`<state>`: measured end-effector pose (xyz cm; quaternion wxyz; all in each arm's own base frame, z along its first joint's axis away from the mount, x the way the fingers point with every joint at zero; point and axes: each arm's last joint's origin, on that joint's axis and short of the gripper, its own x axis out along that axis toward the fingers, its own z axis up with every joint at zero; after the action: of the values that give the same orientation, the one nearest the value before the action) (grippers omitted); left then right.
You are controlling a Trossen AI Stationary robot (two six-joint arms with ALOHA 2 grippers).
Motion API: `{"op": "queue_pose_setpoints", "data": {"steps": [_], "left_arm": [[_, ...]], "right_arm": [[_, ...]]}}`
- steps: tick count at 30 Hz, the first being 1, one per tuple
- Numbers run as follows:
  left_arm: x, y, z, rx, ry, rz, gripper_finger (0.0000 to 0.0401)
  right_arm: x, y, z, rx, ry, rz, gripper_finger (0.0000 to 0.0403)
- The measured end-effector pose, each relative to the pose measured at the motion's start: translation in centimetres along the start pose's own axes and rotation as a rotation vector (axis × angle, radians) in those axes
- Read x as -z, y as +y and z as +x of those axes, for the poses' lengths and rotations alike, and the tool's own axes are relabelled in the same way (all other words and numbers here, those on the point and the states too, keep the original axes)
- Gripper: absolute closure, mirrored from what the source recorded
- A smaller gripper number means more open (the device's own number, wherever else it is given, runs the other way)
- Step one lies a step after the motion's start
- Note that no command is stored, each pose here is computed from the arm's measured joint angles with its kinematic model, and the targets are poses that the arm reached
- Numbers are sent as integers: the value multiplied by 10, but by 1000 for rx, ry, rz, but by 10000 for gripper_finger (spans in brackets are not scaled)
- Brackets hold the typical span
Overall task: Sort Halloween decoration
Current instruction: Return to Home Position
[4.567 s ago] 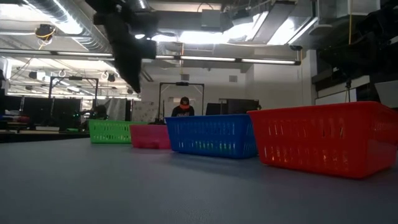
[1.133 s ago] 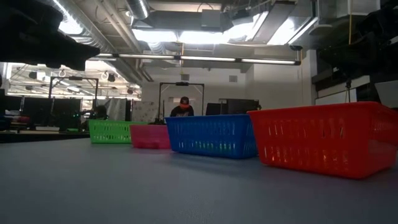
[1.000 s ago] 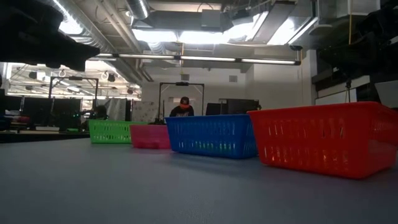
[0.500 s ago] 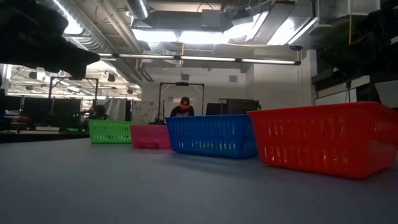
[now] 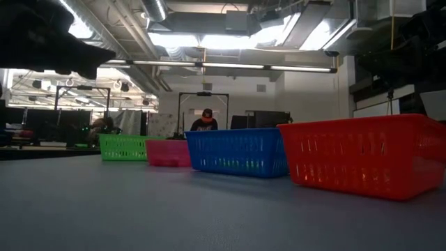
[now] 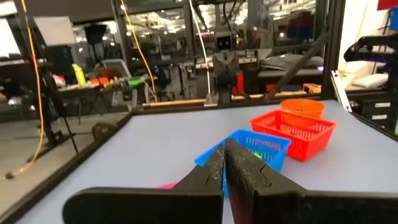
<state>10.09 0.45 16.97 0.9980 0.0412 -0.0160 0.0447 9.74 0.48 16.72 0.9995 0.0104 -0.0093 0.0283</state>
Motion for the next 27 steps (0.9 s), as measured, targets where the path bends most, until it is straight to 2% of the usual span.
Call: {"op": "queue_pose_setpoints", "data": {"steps": [27], "left_arm": [[7, 0, 0, -1, 71, 2, 401]], "right_arm": [[0, 0, 0, 0, 0, 0, 400]]}}
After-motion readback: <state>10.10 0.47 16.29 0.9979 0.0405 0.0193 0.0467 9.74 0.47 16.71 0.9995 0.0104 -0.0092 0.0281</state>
